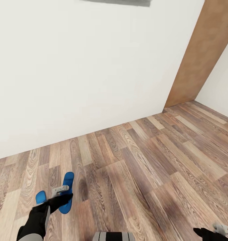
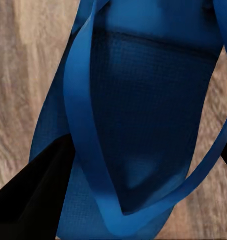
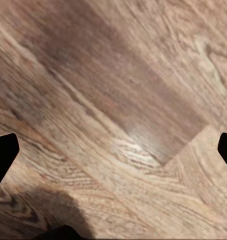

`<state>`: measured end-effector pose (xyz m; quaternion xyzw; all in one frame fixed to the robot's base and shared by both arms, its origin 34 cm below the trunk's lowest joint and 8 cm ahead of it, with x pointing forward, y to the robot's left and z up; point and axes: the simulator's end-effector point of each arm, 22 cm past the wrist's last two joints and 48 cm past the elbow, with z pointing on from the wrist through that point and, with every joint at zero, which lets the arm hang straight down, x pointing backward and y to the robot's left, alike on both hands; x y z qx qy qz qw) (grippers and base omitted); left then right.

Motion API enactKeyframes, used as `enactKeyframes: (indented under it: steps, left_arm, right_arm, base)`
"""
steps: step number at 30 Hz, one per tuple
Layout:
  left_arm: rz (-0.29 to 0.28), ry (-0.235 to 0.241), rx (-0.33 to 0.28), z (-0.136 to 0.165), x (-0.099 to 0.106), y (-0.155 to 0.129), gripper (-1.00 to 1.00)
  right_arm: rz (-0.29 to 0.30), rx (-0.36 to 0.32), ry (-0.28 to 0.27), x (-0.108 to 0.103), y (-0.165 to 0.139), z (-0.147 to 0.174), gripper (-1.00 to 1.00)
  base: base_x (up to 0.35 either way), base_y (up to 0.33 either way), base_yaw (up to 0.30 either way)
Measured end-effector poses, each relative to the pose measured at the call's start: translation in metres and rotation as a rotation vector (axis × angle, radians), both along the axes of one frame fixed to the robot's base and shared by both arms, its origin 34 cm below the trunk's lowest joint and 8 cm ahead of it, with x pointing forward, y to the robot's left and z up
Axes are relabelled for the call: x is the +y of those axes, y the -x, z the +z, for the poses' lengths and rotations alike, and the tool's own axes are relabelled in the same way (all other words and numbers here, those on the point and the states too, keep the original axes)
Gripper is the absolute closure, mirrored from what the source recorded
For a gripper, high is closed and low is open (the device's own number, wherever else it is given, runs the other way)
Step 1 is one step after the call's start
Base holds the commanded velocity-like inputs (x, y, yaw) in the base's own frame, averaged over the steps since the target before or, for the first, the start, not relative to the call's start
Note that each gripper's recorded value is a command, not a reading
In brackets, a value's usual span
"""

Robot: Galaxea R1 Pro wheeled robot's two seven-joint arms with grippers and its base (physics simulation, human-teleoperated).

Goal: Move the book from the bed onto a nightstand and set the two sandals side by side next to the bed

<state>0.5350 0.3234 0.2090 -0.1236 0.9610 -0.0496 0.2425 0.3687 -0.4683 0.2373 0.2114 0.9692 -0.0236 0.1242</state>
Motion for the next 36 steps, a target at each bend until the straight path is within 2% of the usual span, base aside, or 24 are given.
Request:
enactKeyframes:
  steps: [2,5,6,8,9,10,11,13,15,18,19,21,24,27,30,36]
  left_arm:
    - [0.032,-0.035,-0.009,-0.001,0.0,-0.001,1.0]
    - [0.064,-0.079,-0.028,-0.002,-0.003,-0.001,1.0]
    - [0.063,-0.079,-0.042,-0.003,-0.008,-0.002,1.0]
    - [0.049,-0.05,-0.06,0.0,-0.017,-0.005,1.0]
    - [0.036,-0.029,-0.07,0.002,-0.023,-0.007,1.0]
    - [0.015,0.005,-0.086,0.005,-0.031,-0.01,1.0]
    - [0.008,0.017,-0.094,0.008,-0.034,-0.012,1.0]
    - [-0.025,0.067,-0.119,0.015,-0.047,-0.017,1.0]
    - [-0.054,0.113,-0.141,0.022,-0.058,-0.02,1.0]
    - [-0.111,0.196,-0.182,0.036,-0.074,-0.026,1.0]
    - [-0.125,0.213,-0.193,0.041,-0.076,-0.027,1.0]
    - [-0.193,0.296,-0.238,0.058,-0.084,-0.03,1.0]
    - [-0.226,0.33,-0.264,0.071,-0.085,-0.032,1.0]
    - [-0.239,0.343,-0.281,0.079,-0.085,-0.034,1.0]
    - [-0.244,0.345,-0.293,0.086,-0.082,-0.035,1.0]
    - [-0.247,0.343,-0.316,0.098,-0.081,-0.04,1.0]
  right_arm:
    - [0.041,-0.015,0.062,-0.012,-0.004,0.004,-1.0]
    - [0.059,0.01,0.106,-0.023,0.01,-0.002,-1.0]
    - [0.061,0.024,0.071,-0.018,0.02,-0.009,-1.0]
    - [0.082,-0.007,-0.013,0.0,0.016,-0.011,-1.0]
    - [0.096,-0.029,-0.065,0.012,0.013,-0.009,-1.0]
    - [0.116,-0.063,-0.144,0.03,0.006,-0.006,-1.0]
    - [0.124,-0.077,-0.172,0.036,0.003,-0.004,-1.0]
    - [0.148,-0.132,-0.282,0.061,-0.007,0.006,-1.0]
    - [0.17,-0.178,-0.37,0.08,-0.015,0.017,-1.0]
    - [0.187,-0.218,-0.435,0.094,-0.021,0.028,-1.0]
    - [0.189,-0.224,-0.44,0.095,-0.022,0.03,-1.0]
    - [0.192,-0.238,-0.453,0.097,-0.024,0.034,-1.0]
    - [0.187,-0.242,-0.453,0.096,-0.022,0.034,-1.0]
    - [0.162,-0.221,-0.458,0.092,-0.011,0.028,-1.0]
    - [0.083,-0.165,-0.464,0.081,0.018,0.01,-1.0]
    - [0.077,-0.181,-0.47,0.083,0.016,0.014,-1.0]
  base:
    - [0.0,0.0,0.0]
    - [0.0,0.0,0.0]
    - [0.0,0.0,0.0]
    - [0.0,0.0,0.0]
    - [0.0,0.0,0.0]
    - [0.0,0.0,0.0]
    - [0.0,0.0,0.0]
    - [0.0,0.0,0.0]
    - [0.0,0.0,0.0]
    - [0.0,0.0,0.0]
    - [0.0,0.0,0.0]
    - [0.0,0.0,0.0]
    - [0.0,0.0,0.0]
    - [0.0,0.0,0.0]
    - [0.0,0.0,0.0]
    - [0.0,0.0,0.0]
